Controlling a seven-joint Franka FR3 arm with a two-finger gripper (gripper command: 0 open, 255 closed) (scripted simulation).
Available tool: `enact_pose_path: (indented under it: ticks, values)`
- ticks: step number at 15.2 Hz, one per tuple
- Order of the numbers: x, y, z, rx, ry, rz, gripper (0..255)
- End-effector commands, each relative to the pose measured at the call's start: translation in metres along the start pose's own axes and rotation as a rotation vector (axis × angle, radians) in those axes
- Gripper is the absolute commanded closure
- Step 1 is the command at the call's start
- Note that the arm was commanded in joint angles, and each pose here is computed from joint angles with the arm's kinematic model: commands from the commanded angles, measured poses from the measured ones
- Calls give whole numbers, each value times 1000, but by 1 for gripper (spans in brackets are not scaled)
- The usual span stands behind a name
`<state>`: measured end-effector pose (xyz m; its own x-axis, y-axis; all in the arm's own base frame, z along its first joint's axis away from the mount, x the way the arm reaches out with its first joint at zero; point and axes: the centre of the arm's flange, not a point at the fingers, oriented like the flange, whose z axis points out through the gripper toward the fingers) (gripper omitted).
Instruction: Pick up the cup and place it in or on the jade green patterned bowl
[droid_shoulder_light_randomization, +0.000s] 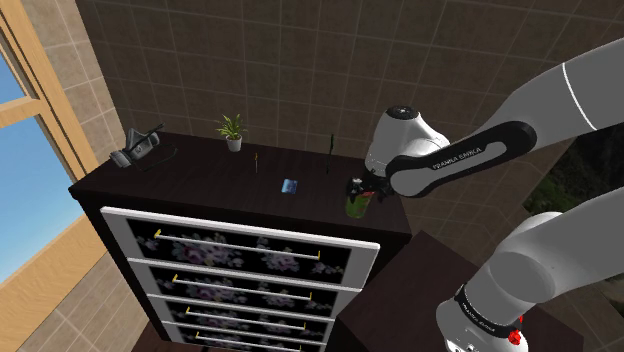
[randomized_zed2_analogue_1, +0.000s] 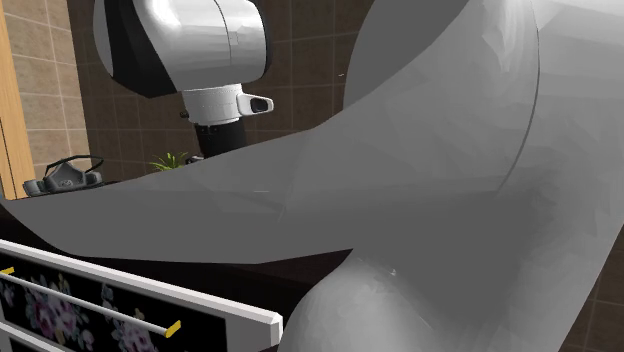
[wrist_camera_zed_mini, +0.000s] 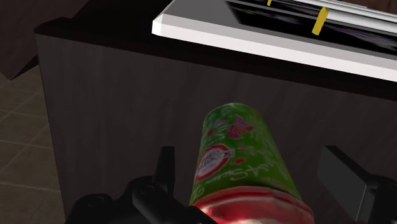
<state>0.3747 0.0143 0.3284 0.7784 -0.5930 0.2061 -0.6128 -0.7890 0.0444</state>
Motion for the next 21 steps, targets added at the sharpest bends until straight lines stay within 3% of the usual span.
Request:
enact_pose_path:
  ticks: [1, 2, 11, 12, 16, 17, 21]
  values:
    - [0, 0, 0, 0, 0, 0, 0]
    - [0, 0, 0, 0, 0, 0, 255]
    - [0, 0, 0, 0, 0, 0, 255]
    - [0, 0, 0, 0, 0, 0, 0]
    - [70, -8, -35, -30, -233, -227, 0]
    - [76, -9, -37, -32, -252, -245, 0]
    - [71, -8, -16, -32, -252, -245, 0]
